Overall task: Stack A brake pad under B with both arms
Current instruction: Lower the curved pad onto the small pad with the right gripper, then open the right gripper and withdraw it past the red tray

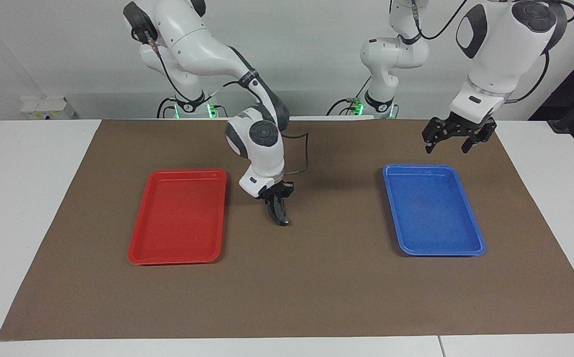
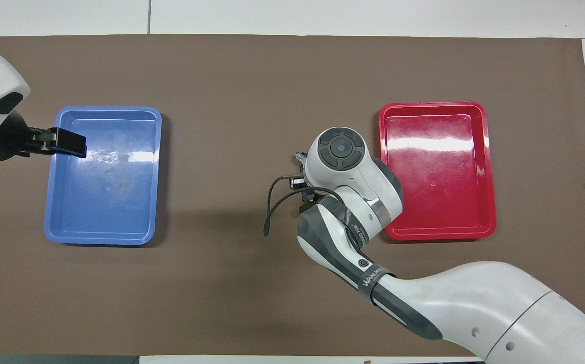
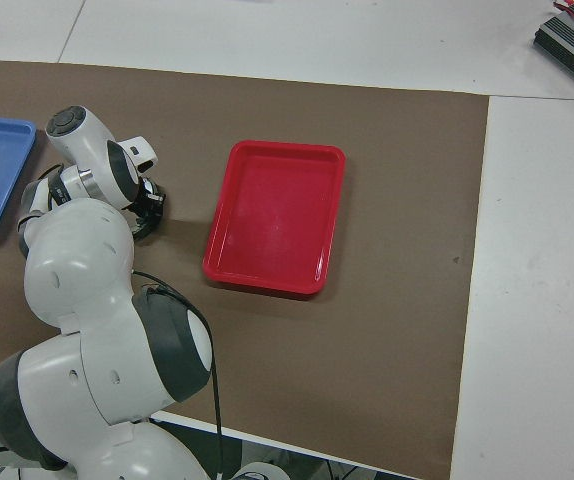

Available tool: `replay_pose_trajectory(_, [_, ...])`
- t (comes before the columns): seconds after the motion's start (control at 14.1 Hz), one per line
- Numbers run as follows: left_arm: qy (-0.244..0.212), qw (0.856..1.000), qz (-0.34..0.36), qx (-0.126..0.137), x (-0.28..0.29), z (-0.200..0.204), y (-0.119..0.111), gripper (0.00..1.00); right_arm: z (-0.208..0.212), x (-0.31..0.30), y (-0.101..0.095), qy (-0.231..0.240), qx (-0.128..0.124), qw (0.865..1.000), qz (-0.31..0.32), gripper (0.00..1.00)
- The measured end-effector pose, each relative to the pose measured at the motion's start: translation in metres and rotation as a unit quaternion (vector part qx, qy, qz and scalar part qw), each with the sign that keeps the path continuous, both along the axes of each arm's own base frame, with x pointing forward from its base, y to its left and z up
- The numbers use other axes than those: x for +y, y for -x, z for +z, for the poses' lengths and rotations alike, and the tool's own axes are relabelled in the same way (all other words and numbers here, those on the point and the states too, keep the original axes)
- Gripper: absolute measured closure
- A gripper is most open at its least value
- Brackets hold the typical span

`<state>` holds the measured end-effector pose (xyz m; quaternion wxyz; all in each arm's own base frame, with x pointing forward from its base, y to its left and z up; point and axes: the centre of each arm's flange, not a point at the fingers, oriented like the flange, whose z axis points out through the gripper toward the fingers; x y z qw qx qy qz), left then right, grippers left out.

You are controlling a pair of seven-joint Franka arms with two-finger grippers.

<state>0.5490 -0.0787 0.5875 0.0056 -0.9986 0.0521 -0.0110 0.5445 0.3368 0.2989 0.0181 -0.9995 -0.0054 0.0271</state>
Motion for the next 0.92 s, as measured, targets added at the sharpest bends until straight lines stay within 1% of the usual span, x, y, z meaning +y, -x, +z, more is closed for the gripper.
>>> replay_pose_trajectory(0.07, [0.000,1.000,0.000,0.001,0.000,0.000,0.000,0.00,0.000,0.000,0.000,0.000,0.000,1.000,0.000,0.59])
replay_pose_trajectory(0.14, [0.000,1.000,0.000,0.001,0.000,-0.001,0.000,0.00,-0.001,0.000,0.001,0.001,0.001,1.000,0.000,0.52])
replay_pose_trajectory(0.21, [0.000,1.000,0.000,0.001,0.000,-0.001,0.000,0.00,0.001,0.001,0.002,0.000,0.000,1.000,0.002,0.40])
replay_pose_trajectory(0.36, [0.000,1.000,0.000,0.001,0.000,-0.001,0.000,0.00,0.012,0.002,0.001,-0.001,-0.009,1.000,0.003,0.20])
replay_pose_trajectory(0.5, [0.000,1.000,0.000,0.002,0.001,-0.002,0.000,0.00,0.041,-0.004,-0.005,0.004,-0.020,1.000,0.000,0.00])
replay_pose_trajectory(0.57, [0.000,1.000,0.001,0.002,0.001,-0.002,0.000,0.00,0.061,-0.012,-0.010,0.009,-0.025,1.000,-0.005,0.00])
replay_pose_trajectory(0.71, [0.000,1.000,0.002,0.002,0.002,-0.002,0.000,0.00,0.103,-0.046,-0.022,0.027,-0.032,0.999,-0.011,0.00])
replay_pose_trajectory(0.78, [0.000,1.000,0.001,0.002,0.001,-0.002,0.000,0.00,0.123,-0.072,-0.027,0.038,-0.030,0.999,-0.010,0.00])
replay_pose_trajectory(0.92, [-0.001,1.000,0.001,0.002,0.001,-0.002,0.000,0.00,0.156,-0.121,-0.031,0.043,-0.019,0.999,-0.008,0.00])
